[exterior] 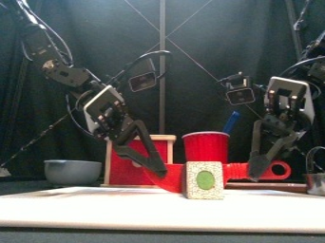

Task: Place sushi on board then cut the sushi with the knife then place the pieces on the plate
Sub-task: Cut the sushi into 4 pieces

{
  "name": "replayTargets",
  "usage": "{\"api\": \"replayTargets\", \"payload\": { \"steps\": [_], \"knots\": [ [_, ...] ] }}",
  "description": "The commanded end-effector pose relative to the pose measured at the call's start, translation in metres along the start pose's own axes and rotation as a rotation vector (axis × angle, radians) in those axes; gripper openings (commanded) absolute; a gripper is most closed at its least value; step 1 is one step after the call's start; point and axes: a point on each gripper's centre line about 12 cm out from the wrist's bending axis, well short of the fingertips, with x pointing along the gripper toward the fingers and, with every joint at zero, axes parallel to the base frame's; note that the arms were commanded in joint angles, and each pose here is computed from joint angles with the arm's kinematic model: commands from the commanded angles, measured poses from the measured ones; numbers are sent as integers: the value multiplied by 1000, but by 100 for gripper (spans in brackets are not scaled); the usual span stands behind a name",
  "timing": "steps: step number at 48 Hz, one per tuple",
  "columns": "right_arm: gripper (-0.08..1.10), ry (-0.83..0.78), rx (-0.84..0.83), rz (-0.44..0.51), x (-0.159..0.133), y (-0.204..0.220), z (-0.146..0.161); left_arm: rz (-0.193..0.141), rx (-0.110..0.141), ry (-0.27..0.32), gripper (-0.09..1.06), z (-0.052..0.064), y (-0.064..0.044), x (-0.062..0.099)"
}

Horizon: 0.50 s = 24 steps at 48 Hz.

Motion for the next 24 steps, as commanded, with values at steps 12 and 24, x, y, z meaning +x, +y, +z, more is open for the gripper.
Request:
{"api": "replayTargets", "payload": {
  "steps": [12, 24],
  "knots": [
    [31, -55, 60, -49, 1, -20, 23, 0, 34, -7, 48, 5, 5, -4],
    [31, -79, 67, -19, -7, -15, 29, -2, 42, -19, 48, 13, 5, -10]
  ]
}}
